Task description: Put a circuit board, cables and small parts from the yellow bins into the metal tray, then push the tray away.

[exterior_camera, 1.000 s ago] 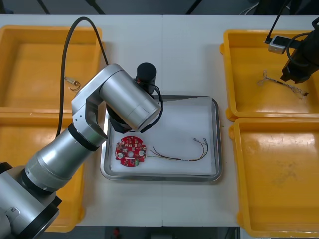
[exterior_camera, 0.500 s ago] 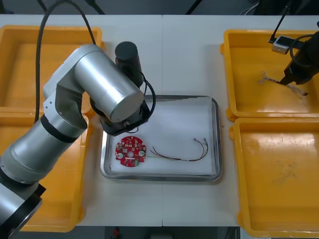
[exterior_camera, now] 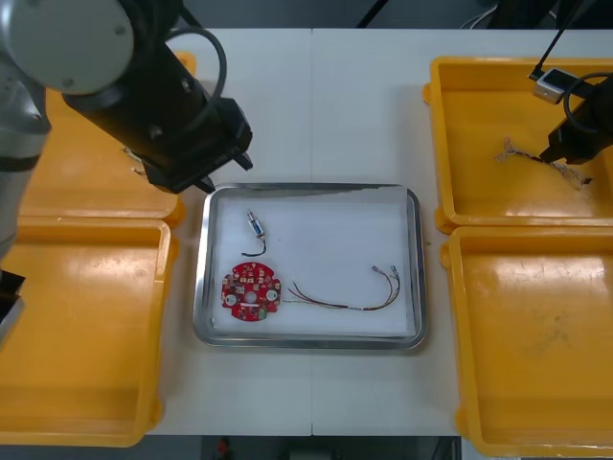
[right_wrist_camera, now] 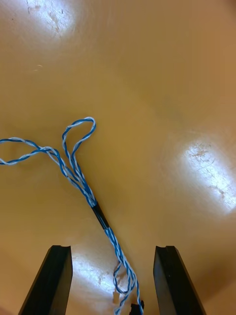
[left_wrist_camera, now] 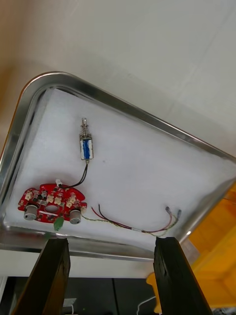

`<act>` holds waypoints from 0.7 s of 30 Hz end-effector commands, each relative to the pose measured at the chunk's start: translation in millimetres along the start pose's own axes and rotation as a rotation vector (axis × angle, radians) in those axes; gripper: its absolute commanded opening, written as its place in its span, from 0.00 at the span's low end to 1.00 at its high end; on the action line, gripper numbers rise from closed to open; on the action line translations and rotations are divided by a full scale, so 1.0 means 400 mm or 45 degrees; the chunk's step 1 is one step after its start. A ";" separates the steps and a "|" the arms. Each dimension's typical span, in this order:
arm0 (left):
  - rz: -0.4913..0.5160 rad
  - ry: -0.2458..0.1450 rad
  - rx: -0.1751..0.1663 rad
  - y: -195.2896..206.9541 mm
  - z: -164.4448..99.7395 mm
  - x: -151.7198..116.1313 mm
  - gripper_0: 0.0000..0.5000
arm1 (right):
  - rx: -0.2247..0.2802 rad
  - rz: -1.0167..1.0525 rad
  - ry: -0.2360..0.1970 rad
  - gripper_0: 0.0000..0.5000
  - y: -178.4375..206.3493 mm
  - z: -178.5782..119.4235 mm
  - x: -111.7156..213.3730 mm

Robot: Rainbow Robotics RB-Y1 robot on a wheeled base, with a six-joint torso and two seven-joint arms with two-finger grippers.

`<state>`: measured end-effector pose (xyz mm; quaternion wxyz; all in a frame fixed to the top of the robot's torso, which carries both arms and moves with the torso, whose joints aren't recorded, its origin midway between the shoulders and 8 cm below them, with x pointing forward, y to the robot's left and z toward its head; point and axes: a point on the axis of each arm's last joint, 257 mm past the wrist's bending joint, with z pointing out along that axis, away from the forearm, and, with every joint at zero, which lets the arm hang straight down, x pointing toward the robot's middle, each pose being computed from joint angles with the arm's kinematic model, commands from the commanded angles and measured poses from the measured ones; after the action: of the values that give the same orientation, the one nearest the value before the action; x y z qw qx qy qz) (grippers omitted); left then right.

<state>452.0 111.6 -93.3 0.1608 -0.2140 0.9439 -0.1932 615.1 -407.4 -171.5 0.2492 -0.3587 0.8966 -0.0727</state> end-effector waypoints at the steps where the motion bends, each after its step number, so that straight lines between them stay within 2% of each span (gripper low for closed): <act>1: -0.240 -0.054 0.082 -0.034 -0.149 -0.082 1.00 | 0.016 -0.048 -0.082 0.96 -0.004 -0.012 -0.072; 7: -0.406 -0.009 0.096 -0.006 -0.238 -0.172 1.00 | 0.035 -0.160 -0.056 0.96 -0.006 0.005 -0.055; 11: -0.529 0.015 0.083 0.032 -0.265 -0.228 1.00 | 0.028 -0.174 -0.066 0.96 -0.004 0.022 -0.037; 14: -0.624 0.007 0.052 0.076 -0.270 -0.269 1.00 | 0.022 -0.182 -0.071 0.96 -0.002 0.034 -0.025; 17: -0.695 -0.033 0.006 0.129 -0.269 -0.312 1.00 | 0.022 -0.190 -0.058 0.96 0.001 0.041 -0.018; 21: -0.751 -0.101 -0.098 0.207 -0.255 -0.354 1.00 | 0.025 -0.180 -0.040 0.96 0.000 0.049 -0.004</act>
<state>498.3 243.6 -32.3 0.0765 -0.4986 0.8365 -0.2141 618.9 -408.3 -195.0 0.2550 -0.4107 0.8713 -0.0848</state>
